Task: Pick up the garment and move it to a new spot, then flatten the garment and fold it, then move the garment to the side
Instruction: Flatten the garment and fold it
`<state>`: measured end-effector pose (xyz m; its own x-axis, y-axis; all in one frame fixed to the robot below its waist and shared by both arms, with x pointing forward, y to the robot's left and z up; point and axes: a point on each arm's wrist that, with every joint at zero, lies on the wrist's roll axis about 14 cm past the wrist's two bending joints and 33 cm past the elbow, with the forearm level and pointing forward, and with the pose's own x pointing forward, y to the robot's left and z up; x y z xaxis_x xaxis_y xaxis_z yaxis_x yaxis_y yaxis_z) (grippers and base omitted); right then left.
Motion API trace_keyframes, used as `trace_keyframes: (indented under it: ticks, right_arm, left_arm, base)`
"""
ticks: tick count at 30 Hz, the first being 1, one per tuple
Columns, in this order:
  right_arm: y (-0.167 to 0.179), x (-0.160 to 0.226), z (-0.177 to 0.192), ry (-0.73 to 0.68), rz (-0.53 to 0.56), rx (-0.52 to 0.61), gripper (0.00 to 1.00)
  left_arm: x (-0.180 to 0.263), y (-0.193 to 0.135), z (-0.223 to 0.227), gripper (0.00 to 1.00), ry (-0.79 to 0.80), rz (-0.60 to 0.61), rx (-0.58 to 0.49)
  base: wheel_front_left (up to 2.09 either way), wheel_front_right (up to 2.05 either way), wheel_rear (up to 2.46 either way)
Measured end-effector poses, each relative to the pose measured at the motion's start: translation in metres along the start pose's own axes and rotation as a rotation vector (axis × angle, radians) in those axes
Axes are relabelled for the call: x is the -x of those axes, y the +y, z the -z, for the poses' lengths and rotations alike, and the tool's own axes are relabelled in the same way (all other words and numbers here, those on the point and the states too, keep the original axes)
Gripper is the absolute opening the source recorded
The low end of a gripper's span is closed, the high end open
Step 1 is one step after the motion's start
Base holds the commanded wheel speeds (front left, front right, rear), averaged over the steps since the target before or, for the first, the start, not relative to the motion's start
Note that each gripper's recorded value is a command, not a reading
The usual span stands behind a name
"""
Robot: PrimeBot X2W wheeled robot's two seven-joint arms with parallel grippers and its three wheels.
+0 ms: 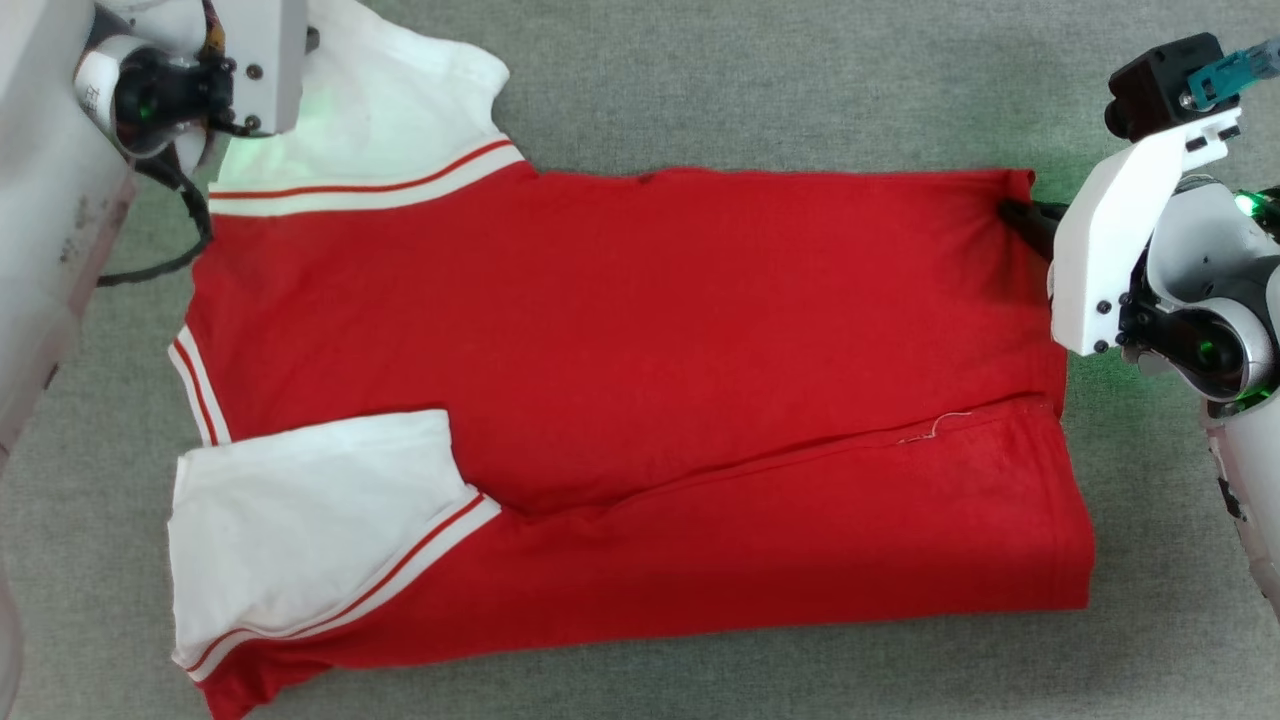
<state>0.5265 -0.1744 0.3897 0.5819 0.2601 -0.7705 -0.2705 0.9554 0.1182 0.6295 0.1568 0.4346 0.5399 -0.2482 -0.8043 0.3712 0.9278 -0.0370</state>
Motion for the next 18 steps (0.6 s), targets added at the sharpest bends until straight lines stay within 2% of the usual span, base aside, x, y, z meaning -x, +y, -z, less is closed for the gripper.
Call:
trace_keyframes:
  ticks: [11,18]
  right_arm:
    - [-0.001,0.017,-0.011,-0.011,0.014,-0.009,0.0]
    - [0.006,0.042,-0.033,-0.082,0.02,0.05,0.0]
  left_arm:
    - [0.023,-0.005,-0.021,0.0,-0.091,-0.009,-0.004]
    - [0.058,-0.015,-0.037,0.0,-0.18,0.006,-0.021]
  base:
    - [0.0,0.0,0.0]
    - [0.0,0.0,0.0]
